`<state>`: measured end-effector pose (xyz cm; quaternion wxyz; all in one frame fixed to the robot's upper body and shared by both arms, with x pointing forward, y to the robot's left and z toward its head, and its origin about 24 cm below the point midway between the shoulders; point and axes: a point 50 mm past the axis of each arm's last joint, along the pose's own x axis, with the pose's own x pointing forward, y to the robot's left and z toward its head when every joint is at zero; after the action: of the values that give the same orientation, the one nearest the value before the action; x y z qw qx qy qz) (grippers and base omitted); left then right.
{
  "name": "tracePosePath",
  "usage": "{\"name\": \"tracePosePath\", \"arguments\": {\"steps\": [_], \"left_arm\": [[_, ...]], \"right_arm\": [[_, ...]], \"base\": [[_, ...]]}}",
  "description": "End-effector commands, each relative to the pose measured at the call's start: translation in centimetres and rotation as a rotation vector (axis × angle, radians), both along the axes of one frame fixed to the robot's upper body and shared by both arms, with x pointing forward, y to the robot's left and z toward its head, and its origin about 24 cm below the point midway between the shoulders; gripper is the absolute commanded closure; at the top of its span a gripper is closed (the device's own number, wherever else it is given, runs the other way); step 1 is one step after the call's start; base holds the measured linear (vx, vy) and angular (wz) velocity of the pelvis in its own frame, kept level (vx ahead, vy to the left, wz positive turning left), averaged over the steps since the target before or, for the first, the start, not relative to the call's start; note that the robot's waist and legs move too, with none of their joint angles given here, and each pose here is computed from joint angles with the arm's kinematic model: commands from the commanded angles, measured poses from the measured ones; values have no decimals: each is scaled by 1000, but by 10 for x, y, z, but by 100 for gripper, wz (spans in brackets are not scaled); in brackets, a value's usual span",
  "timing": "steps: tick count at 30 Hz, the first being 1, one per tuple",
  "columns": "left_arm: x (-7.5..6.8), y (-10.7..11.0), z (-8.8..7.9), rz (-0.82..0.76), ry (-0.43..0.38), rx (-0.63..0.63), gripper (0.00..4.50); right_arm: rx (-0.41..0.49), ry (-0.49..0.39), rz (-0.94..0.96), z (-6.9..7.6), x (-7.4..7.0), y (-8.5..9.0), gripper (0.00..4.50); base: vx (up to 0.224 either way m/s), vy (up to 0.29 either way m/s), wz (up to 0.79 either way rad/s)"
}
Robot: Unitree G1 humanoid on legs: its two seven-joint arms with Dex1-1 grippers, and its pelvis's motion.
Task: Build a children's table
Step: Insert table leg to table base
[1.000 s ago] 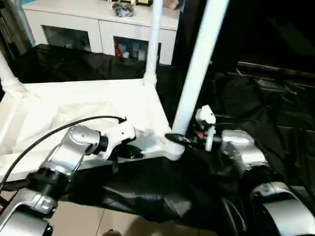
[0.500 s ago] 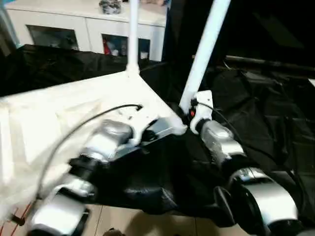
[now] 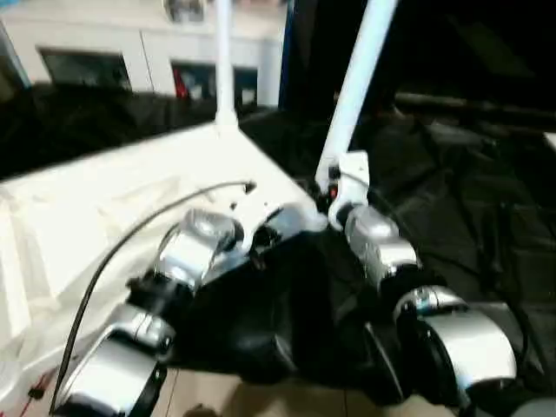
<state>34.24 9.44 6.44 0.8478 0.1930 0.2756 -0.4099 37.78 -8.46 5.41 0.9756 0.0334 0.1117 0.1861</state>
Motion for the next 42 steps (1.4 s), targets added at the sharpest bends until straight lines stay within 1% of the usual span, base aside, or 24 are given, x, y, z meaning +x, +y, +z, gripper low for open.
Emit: {"name": "tracePosePath", "arguments": {"steps": [1, 7, 10, 13, 17, 18, 19, 21, 22, 25, 27, 28, 29, 30, 33, 34, 35, 37, 40, 42], "left_arm": [[5, -17, 20, -46, -87, -33, 450], [4, -16, 21, -58, -92, -33, 450], [4, -15, 21, -63, -93, -32, 450], [4, -15, 21, -71, -93, -30, 450], [4, -15, 22, -71, -92, -33, 450], [4, -14, 22, -72, -92, -33, 450], [4, -14, 22, -72, -91, -33, 450], [4, -14, 22, -74, -91, -34, 450], [4, -14, 23, -79, -90, -37, 450], [3, -14, 23, -96, -92, -42, 450], [2, -15, 23, -110, -96, -47, 450], [2, -14, 23, -115, -97, -47, 450], [2, -14, 24, -121, -98, -47, 450], [1, -14, 24, -124, -98, -48, 450], [0, -13, 24, -137, -99, -50, 450], [0, -12, 24, -143, -100, -51, 450], [-1, -12, 24, -148, -100, -53, 450], [-2, -10, 25, -164, -100, -56, 450], [-5, -8, 25, -201, -98, -64, 450], [-6, -6, 25, -211, -94, -66, 450]], "right_arm": [[-43, 183, 119, -39, -24, 23, 260], [-70, 155, 173, -36, -24, 27, 260], [-79, 152, 196, -36, -25, 30, 260], [-106, 147, 236, -37, -27, 33, 260], [-91, 156, 226, -37, -26, 32, 260], [-69, 166, 222, -37, -26, 31, 260], [-56, 171, 222, -37, -26, 31, 225], [-48, 173, 220, -36, -25, 31, 191], [-39, 174, 217, -35, -25, 30, 191], [-27, 168, 208, -33, -23, 29, 154], [-22, 161, 203, -31, -21, 28, 137], [-20, 154, 198, -29, -20, 27, 137], [-19, 150, 195, -28, -19, 26, 122], [-19, 148, 193, -28, -19, 25, 122], [-23, 135, 184, -25, -16, 22, 97], [-26, 129, 181, -24, -15, 21, 77], [-25, 125, 183, -23, -15, 20, 77], [-15, 113, 195, -19, -13, 19, 58], [22, 100, 240, -14, -11, 17, 58], [29, 87, 274, -11, -10, 15, 58]], "base": [[0, 0, 0], [0, 0, 0], [0, 0, 0], [0, 0, 0], [0, 0, 0], [0, 0, 0], [0, 0, 0], [0, 0, 0], [0, 0, 0], [0, 0, 0], [0, 0, 0], [0, 0, 0], [0, 0, 0], [0, 0, 0], [0, 0, 0], [0, 0, 0], [0, 0, 0], [0, 0, 0], [0, 0, 0], [0, 0, 0]]}}
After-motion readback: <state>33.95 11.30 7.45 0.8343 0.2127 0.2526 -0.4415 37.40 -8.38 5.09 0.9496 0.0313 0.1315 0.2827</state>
